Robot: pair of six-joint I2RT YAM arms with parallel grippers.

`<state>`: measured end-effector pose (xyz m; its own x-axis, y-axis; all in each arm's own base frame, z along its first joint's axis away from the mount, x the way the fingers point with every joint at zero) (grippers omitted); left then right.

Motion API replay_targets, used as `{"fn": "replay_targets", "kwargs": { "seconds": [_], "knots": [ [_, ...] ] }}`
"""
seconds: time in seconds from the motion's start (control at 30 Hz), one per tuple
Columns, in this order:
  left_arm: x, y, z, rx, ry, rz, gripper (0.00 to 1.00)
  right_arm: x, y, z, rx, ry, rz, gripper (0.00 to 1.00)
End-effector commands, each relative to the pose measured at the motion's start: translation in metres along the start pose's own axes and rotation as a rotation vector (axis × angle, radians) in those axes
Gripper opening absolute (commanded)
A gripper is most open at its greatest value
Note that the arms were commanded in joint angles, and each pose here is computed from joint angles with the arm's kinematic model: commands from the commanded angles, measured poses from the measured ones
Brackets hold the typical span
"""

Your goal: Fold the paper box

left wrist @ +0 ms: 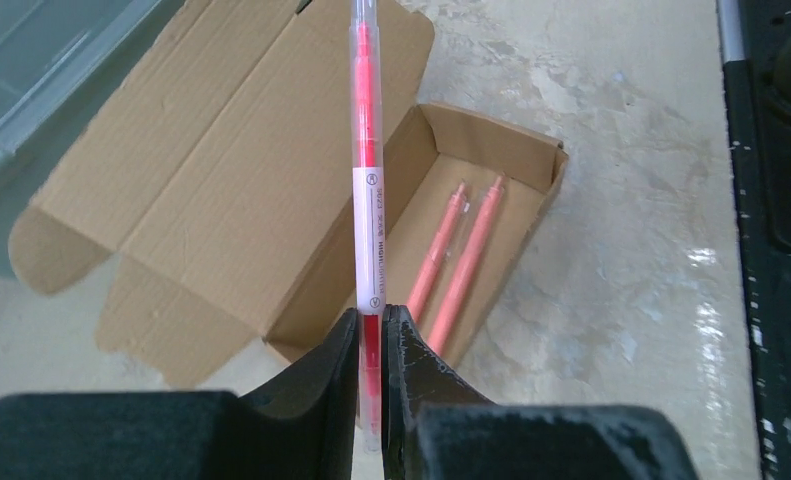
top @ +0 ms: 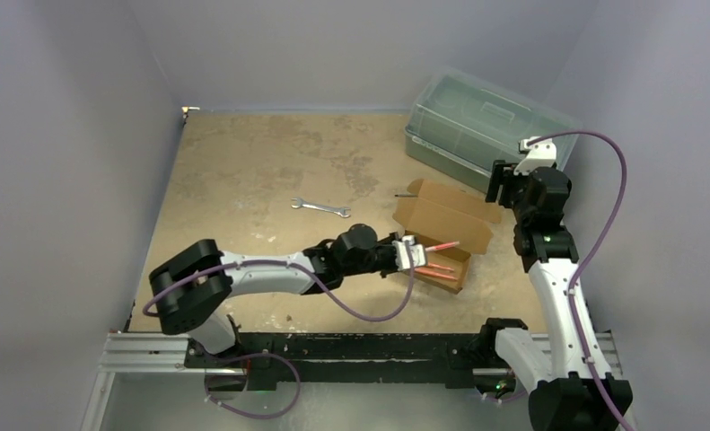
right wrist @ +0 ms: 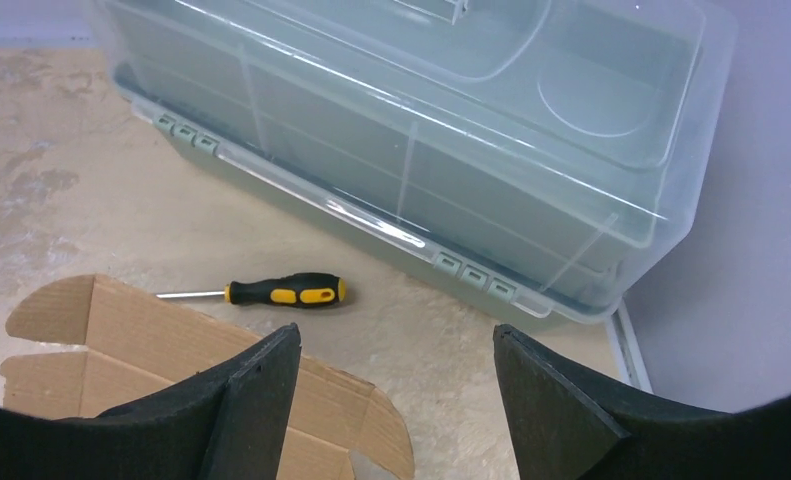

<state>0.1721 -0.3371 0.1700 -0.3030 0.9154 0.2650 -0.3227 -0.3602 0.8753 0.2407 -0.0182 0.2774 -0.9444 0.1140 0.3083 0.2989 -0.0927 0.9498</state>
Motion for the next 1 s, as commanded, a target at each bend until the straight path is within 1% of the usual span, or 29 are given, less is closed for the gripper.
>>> {"fn": "replay_targets", "kwargs": {
  "seconds": [0.0, 0.17, 0.2, 0.3, 0.4, 0.43, 0.5, 0.6, 0.63, 0.67, 0.7, 0.77, 0.8, 0.83, 0.9, 0.97],
  "knots": [
    [-0.029, 0.016, 0.016, -0.187, -0.051, 0.031, 0.0, 0.001, 0.009, -0.003, -0.042, -0.05, -0.067, 0.74],
    [-0.053, -0.005, 0.012, -0.261, -0.118, 0.193, 0.0, 0.001, 0.008, -0.002, -0.042, -0.029, -0.061, 0.74],
    [-0.056, -0.008, 0.011, -0.273, -0.122, 0.219, 0.03, 0.0, 0.007, -0.001, -0.042, -0.027, -0.059, 0.74],
    [-0.06, -0.01, 0.012, -0.293, -0.096, 0.251, 0.23, 0.0, 0.007, -0.001, -0.042, -0.02, -0.058, 0.74],
    [-0.059, 0.002, 0.016, -0.287, -0.04, 0.224, 0.46, 0.0, 0.005, 0.001, -0.028, 0.009, -0.043, 0.74],
    [-0.058, 0.01, 0.018, -0.279, -0.023, 0.202, 0.49, -0.001, 0.005, 0.002, -0.022, 0.025, -0.038, 0.74],
    [-0.052, 0.031, 0.029, -0.237, 0.06, 0.163, 0.54, -0.001, 0.002, 0.006, 0.007, 0.08, -0.014, 0.74],
    [-0.035, 0.06, 0.043, -0.094, 0.194, 0.098, 0.62, 0.004, -0.006, 0.016, 0.11, 0.255, 0.048, 0.74],
    [-0.028, 0.063, 0.045, -0.014, 0.244, 0.09, 0.67, 0.006, -0.007, 0.02, 0.148, 0.325, 0.057, 0.75],
    [-0.018, 0.067, 0.048, 0.071, 0.299, 0.079, 0.73, 0.008, -0.011, 0.023, 0.182, 0.385, 0.081, 0.79],
    [-0.013, 0.061, 0.043, 0.147, 0.31, 0.083, 0.77, 0.009, -0.015, 0.026, 0.206, 0.443, 0.096, 0.83],
    [0.003, 0.053, 0.038, 0.305, 0.334, 0.055, 0.83, 0.01, -0.02, 0.03, 0.236, 0.518, 0.124, 0.87],
    [0.01, 0.043, 0.034, 0.4, 0.35, 0.053, 0.86, 0.009, -0.022, 0.031, 0.252, 0.55, 0.139, 0.89],
    [0.017, 0.034, 0.031, 0.492, 0.364, 0.039, 0.91, 0.009, -0.023, 0.032, 0.263, 0.571, 0.147, 0.9],
    [0.028, 0.016, 0.027, 0.656, 0.4, 0.006, 0.96, 0.007, -0.025, 0.034, 0.271, 0.61, 0.171, 0.91],
    [0.035, -0.001, 0.025, 0.776, 0.433, -0.008, 0.97, 0.007, -0.026, 0.037, 0.276, 0.65, 0.185, 0.91]
  ]
}}
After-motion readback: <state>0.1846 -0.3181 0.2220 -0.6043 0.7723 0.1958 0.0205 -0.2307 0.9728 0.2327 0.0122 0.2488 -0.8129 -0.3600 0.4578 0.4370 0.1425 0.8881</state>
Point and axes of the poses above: each gripper's point midway between its finger pads, its own x axis back along the fingers, its own z axis along the line the jaws close on, y = z × x, the point moved 9 cm from there along x, back along the fingers, and after that the axes turned 7 degrees about -x, right-handed, at the moved point
